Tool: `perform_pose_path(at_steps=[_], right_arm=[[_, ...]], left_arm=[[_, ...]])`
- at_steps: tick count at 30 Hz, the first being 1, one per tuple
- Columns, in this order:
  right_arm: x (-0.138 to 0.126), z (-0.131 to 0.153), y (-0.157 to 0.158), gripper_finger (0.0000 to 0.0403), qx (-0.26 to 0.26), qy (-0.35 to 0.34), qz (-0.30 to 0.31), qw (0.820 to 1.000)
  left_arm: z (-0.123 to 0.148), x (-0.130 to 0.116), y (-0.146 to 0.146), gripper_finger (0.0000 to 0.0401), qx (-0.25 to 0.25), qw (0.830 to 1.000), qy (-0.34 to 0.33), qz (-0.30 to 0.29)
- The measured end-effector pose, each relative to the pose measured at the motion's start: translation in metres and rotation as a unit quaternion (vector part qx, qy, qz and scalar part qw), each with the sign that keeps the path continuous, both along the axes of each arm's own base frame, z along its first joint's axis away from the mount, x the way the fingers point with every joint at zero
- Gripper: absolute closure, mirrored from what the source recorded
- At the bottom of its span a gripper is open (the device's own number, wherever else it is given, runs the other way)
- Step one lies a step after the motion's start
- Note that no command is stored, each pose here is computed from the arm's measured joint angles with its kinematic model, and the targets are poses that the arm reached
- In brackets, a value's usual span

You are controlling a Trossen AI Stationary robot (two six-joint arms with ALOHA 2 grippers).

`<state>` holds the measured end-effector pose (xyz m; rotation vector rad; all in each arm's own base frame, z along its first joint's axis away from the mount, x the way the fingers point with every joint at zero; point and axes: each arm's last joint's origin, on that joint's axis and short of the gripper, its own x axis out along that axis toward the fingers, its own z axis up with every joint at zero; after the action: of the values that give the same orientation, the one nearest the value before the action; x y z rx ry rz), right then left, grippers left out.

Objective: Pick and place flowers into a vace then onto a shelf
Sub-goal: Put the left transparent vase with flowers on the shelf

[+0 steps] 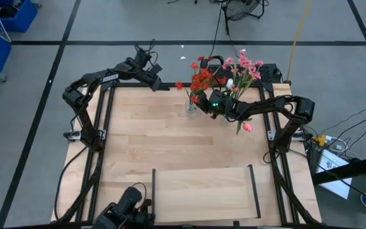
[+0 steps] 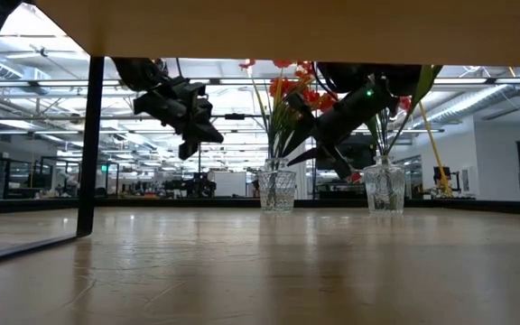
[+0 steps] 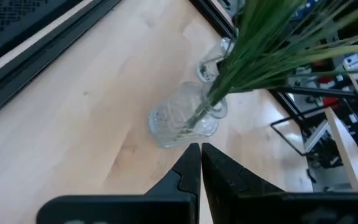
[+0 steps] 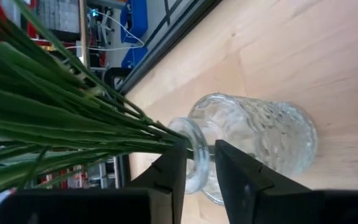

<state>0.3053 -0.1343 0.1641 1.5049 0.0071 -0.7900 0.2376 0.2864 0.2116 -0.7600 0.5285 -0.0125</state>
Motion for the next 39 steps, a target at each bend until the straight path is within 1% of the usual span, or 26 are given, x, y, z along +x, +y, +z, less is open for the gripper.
perform_pose_path(at_steps=[4, 9, 12, 15, 17, 21, 27, 32, 39], right_arm=[[0.001, 0.001, 0.0, 0.0325, 0.002, -0.005, 0.009, 1.0], [0.001, -0.001, 0.001, 0.0329, 0.009, -0.003, 0.024, 1.0], [0.004, -0.005, 0.001, 0.0348, 0.016, -0.009, 0.044, 0.999], [0.009, -0.011, -0.001, 0.0381, 0.008, -0.028, 0.047, 0.998], [0.013, -0.014, -0.002, 0.0393, 0.002, -0.043, 0.047, 0.998], [0.015, -0.018, -0.003, 0.0393, 0.012, -0.054, 0.041, 0.998], [0.015, -0.014, -0.004, 0.0399, -0.013, -0.063, 0.045, 0.997], [0.017, -0.007, -0.005, 0.04, -0.031, -0.097, 0.047, 0.994], [0.018, 0.002, -0.005, 0.0402, -0.039, -0.131, 0.044, 0.99]], left_arm=[[0.0, 0.005, -0.004, 0.0382, 0.007, 1.0, -0.004, -0.015], [0.0, 0.007, -0.006, 0.0382, 0.008, 1.0, -0.005, -0.018], [0.0, 0.006, -0.005, 0.0382, 0.009, 1.0, -0.005, -0.018], [0.0, 0.006, -0.006, 0.0382, 0.009, 1.0, -0.005, -0.018], [0.0, 0.007, -0.006, 0.0382, 0.007, 1.0, -0.004, -0.018], [0.0, 0.006, -0.006, 0.0382, 0.008, 1.0, -0.003, -0.018], [-0.001, 0.004, -0.004, 0.0382, 0.01, 1.0, 0.009, -0.005], [-0.001, -0.002, 0.002, 0.0382, 0.017, 1.0, 0.02, 0.015], [-0.002, -0.015, 0.012, 0.0382, 0.037, 0.998, 0.028, 0.039]])
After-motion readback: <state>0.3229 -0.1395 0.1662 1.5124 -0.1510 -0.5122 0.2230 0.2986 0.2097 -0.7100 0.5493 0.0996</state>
